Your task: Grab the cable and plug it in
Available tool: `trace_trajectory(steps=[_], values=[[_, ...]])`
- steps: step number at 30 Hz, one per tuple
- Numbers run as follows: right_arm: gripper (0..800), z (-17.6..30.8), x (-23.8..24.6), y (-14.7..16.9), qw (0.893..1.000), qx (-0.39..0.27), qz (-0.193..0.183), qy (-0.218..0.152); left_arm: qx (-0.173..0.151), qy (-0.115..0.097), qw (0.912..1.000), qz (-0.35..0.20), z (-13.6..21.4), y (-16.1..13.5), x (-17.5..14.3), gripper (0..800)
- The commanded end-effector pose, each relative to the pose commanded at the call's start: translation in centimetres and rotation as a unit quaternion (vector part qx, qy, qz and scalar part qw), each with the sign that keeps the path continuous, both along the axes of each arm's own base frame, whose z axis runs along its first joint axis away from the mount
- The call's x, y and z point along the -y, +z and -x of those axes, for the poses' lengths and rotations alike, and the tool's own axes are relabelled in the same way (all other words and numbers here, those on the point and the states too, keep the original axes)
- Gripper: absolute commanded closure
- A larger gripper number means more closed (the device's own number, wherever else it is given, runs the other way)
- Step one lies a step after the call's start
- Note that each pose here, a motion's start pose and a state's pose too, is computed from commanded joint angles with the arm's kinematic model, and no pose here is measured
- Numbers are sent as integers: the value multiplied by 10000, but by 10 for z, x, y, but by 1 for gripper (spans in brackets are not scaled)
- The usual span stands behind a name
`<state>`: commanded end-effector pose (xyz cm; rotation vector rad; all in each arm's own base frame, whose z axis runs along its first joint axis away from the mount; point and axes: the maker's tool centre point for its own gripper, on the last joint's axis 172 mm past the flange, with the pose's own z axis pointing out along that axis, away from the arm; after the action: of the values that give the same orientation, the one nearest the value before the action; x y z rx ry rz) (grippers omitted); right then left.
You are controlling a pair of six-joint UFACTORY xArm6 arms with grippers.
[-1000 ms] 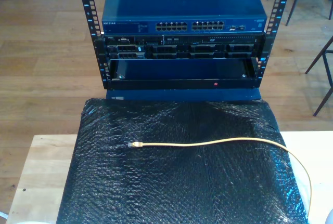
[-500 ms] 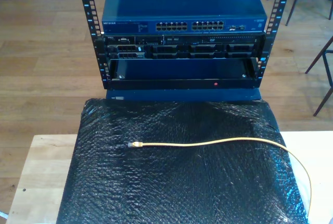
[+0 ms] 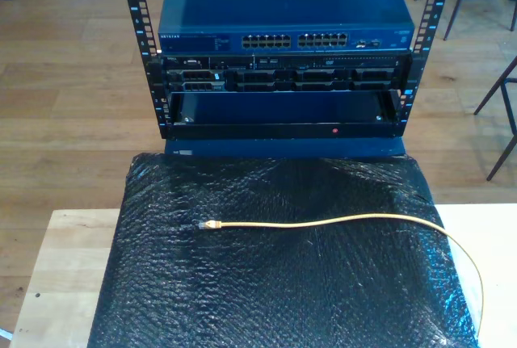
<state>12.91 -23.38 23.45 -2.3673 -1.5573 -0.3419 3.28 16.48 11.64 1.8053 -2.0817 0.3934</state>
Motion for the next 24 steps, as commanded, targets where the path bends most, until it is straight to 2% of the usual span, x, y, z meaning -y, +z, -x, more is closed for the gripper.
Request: trace_trajectory(steps=[3, 9, 12, 18, 24], values=[[0, -19, -9, 14, 9992, 254, -216, -206, -125, 75, 9999, 28, -6, 6, 1, 0], [4, -50, -34, 31, 9956, 562, -625, -416, -607, -215, 9964, 553, -22, 32, 35, 0], [3, -62, -45, 36, 9956, 438, -702, -433, -876, -204, 9938, 657, -28, 42, 47, 0], [3, -82, -60, 42, 9944, 436, -806, -530, -1034, -28, 9919, 743, -59, 46, 71, 0], [3, -106, -80, 67, 9877, 835, -1176, -605, -1016, 116, 9919, 753, -86, 51, 86, 0]])
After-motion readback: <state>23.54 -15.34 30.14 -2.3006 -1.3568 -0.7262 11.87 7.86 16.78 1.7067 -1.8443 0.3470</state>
